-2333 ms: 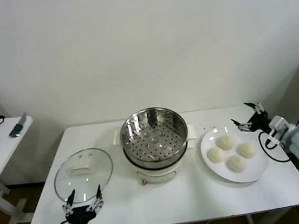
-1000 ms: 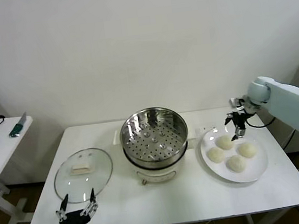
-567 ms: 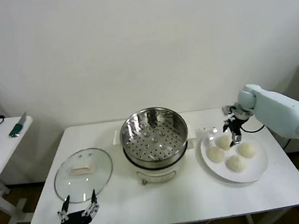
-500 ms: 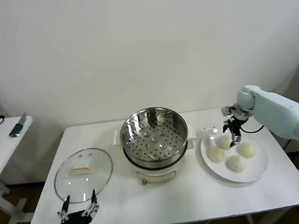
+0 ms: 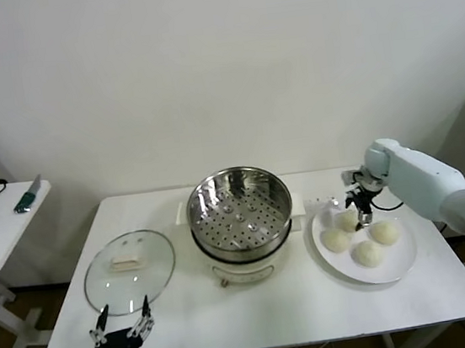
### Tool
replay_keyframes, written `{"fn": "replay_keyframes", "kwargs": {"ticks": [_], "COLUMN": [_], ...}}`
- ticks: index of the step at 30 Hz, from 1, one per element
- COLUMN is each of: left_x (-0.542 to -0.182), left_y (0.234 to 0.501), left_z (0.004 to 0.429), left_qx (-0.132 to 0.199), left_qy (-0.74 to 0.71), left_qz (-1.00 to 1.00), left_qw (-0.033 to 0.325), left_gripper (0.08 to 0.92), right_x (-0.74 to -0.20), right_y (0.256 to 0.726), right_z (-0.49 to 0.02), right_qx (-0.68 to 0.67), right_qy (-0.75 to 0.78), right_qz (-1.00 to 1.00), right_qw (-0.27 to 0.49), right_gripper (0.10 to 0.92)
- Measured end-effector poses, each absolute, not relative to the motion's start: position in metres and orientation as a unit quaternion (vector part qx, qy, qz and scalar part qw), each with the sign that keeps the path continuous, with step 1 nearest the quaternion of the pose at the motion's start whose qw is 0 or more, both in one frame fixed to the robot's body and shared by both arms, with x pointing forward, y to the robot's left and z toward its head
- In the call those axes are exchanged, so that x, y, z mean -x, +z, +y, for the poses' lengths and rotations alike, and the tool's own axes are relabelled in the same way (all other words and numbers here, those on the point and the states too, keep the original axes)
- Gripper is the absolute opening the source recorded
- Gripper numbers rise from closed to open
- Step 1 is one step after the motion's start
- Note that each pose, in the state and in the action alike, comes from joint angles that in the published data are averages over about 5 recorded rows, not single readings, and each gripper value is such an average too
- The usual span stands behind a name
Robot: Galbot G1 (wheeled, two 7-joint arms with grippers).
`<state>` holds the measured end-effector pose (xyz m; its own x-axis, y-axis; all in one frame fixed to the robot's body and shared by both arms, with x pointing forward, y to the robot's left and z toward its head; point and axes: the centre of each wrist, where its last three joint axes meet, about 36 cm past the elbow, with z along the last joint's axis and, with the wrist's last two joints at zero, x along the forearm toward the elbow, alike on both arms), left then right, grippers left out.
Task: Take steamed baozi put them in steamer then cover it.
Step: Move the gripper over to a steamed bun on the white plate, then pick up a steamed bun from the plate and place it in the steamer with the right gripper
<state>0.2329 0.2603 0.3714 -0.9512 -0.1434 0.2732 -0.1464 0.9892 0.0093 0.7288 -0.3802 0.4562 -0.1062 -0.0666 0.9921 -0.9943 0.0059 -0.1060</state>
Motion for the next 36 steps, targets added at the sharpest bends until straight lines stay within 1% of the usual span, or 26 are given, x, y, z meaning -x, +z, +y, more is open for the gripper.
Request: {"fn": "replay_keyframes", "kwargs": {"ticks": [9, 15, 19, 25, 32, 36], "left_x": [-0.233, -0.232, -0.232, -0.232, -0.23, -0.231], "left_y": [0.374, 0.374, 0.374, 0.375, 0.377, 0.377], "left_z": [0.26, 0.259, 0.257, 0.255, 0.254, 0.254], "left_qx": [-0.072, -0.073, -0.074, -0.075, -0.073, -0.073], "left_qy": [0.003, 0.003, 0.002, 0.001, 0.001, 0.001], "left_qz": [-0.988, -0.988, -0.988, -0.988, -0.988, -0.988], "left_qw": [0.133, 0.133, 0.134, 0.135, 0.135, 0.134], "left_gripper": [0.823, 0.823, 0.823, 0.823, 0.823, 0.823], "right_x": [-0.73, -0.734, -0.739, -0.742, -0.732, -0.717], "right_y": [0.462, 0.487, 0.521, 0.593, 0.683, 0.718], "right_z": [-0.382, -0.384, -0.379, -0.354, -0.294, -0.248], "right_qx": [-0.492, -0.496, -0.504, -0.525, -0.553, -0.572], "right_qy": [0.512, 0.522, 0.54, 0.583, 0.646, 0.68], "right_qz": [-0.538, -0.538, -0.532, -0.506, -0.45, -0.403], "right_qw": [0.454, 0.439, 0.415, 0.36, 0.272, 0.221], "right_gripper": [0.72, 0.721, 0.721, 0.716, 0.718, 0.72]}}
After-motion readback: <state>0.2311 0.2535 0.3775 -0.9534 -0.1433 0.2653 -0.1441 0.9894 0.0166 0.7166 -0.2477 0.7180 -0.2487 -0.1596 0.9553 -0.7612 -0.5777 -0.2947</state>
